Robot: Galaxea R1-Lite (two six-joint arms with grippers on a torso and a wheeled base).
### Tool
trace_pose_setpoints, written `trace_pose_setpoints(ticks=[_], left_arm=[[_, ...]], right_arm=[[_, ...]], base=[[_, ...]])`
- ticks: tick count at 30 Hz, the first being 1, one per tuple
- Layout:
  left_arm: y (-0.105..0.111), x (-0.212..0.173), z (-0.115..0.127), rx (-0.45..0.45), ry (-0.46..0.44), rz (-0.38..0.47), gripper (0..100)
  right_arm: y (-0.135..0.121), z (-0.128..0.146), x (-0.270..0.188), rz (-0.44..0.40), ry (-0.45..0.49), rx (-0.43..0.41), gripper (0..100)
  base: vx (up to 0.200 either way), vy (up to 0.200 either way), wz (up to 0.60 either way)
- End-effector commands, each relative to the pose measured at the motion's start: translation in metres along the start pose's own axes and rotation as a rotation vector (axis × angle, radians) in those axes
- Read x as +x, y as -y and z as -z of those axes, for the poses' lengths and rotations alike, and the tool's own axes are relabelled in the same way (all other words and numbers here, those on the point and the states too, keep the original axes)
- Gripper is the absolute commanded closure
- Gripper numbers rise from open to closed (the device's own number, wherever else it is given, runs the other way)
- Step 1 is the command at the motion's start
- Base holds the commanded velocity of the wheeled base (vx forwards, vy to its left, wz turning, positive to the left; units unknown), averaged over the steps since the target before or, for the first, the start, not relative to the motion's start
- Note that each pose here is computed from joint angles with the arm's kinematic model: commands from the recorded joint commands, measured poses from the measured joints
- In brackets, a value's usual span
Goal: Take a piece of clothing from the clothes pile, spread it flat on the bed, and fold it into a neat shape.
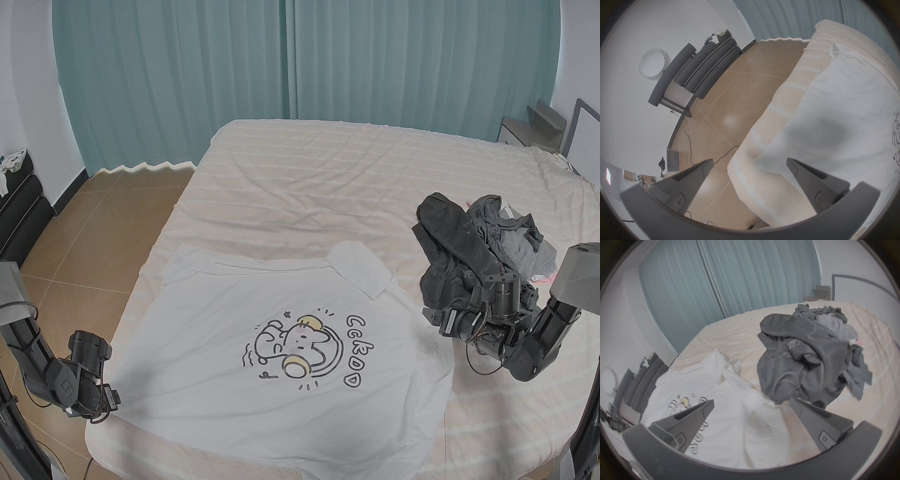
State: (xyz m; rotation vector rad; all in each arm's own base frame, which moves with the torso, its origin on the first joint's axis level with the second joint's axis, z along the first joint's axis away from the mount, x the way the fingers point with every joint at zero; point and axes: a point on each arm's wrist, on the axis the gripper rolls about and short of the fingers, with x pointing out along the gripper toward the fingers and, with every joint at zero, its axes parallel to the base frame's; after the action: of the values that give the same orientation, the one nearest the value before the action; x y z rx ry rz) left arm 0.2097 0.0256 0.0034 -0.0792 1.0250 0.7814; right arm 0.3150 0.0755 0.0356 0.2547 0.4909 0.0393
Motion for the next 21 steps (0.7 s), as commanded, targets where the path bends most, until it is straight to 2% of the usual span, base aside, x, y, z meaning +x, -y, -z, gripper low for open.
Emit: trace_pose_setpoints(ticks=[1,2,3,4,6,7,9,12,13,15,17,18,21], left_arm=[[-0.002,-0.007,-0.007,-0.033,0.038,0.018,0],[-0.005,-0.016,-0.014,-0.067,0.081,0.049,0],[-0.006,-0.018,-0.016,-0.074,0.089,0.059,0],[-0.007,-0.024,-0.021,-0.095,0.109,0.108,0],[-0.008,-0.030,-0.024,-0.109,0.123,0.161,0],[-0.010,-0.040,-0.030,-0.133,0.144,0.247,0],[-0.012,-0.051,-0.034,-0.149,0.161,0.341,0],[-0.017,-0.062,-0.036,-0.164,0.182,0.424,0],[-0.017,-0.062,-0.036,-0.164,0.182,0.424,0],[-0.016,-0.067,-0.035,-0.157,0.191,0.451,0],[-0.016,-0.068,-0.035,-0.160,0.193,0.458,0],[-0.013,-0.072,-0.034,-0.176,0.192,0.488,0],[-0.012,-0.081,-0.033,-0.188,0.184,0.570,0]], right_arm=[[-0.024,0.003,-0.003,-0.102,-0.015,0.079,0],[-0.043,0.001,-0.002,-0.180,-0.028,0.139,0],[-0.047,0.001,-0.001,-0.194,-0.031,0.146,0],[-0.058,0.000,0.009,-0.226,-0.030,0.162,0],[-0.064,-0.004,0.020,-0.236,-0.020,0.166,0],[-0.077,-0.011,0.033,-0.251,-0.016,0.171,0],[-0.095,-0.017,0.041,-0.255,-0.067,0.191,0],[-0.120,-0.027,0.054,-0.230,-0.161,0.305,0],[-0.120,-0.027,0.054,-0.230,-0.161,0.305,0],[-0.133,-0.027,0.077,-0.164,-0.256,0.403,0],[-0.135,-0.024,0.085,-0.146,-0.276,0.424,0],[-0.138,-0.018,0.100,-0.118,-0.303,0.456,0],[-0.135,-0.007,0.119,-0.086,-0.324,0.459,0]], base=[[0.000,0.000,0.00],[0.000,0.000,0.00],[0.000,0.000,0.00],[0.000,0.000,0.00],[0.000,0.000,0.00],[0.000,0.000,0.00],[0.000,0.000,0.00],[0.000,0.000,0.00],[0.000,0.000,0.00],[0.000,0.000,0.00],[0.000,0.000,0.00],[0.000,0.000,0.00],[0.000,0.000,0.00]])
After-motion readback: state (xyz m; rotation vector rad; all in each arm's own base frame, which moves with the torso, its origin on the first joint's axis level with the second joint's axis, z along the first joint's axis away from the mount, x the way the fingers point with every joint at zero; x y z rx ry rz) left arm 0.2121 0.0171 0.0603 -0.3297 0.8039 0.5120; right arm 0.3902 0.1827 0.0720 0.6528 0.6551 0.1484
